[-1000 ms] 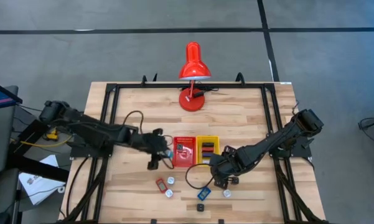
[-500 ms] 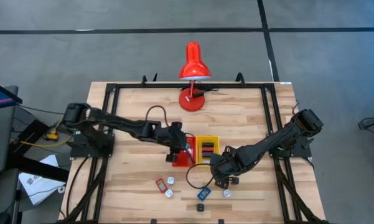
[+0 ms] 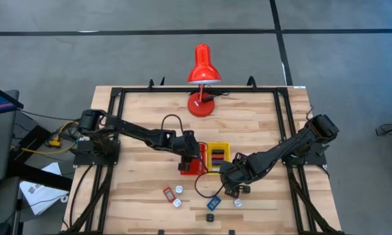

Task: Pick & Place Office items
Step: Put the left blue charger adapter into the red bin

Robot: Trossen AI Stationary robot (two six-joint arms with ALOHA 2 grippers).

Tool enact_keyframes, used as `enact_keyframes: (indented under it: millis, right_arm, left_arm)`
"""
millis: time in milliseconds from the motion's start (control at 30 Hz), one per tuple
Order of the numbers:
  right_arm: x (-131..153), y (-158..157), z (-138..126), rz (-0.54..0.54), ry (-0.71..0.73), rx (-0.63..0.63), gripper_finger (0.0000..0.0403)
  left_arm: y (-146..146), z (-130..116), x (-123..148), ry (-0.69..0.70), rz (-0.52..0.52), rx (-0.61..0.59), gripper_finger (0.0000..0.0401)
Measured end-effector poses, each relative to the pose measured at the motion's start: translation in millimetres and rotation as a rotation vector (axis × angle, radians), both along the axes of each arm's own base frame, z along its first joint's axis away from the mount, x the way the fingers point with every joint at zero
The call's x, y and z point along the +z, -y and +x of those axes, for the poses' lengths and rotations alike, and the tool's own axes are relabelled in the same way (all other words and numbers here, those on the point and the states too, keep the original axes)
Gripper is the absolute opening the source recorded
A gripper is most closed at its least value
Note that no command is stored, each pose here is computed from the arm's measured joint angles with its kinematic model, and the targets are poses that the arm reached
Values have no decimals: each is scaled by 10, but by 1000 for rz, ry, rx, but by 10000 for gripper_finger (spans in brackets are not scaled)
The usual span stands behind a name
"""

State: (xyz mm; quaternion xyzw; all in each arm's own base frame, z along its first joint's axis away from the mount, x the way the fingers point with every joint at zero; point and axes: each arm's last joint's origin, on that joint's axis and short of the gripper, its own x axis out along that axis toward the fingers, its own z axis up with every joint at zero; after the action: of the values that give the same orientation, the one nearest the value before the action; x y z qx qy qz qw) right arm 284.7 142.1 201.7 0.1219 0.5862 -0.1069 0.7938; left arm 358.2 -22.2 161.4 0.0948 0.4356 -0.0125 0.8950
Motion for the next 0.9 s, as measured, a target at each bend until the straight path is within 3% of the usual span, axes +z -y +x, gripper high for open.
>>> enact_keyframes:
  millis: [900]
  right_arm:
    - [3,-5,10,5,11,0,279]
  left_arm:
    - [0,6,-69,-24,-3,7,167]
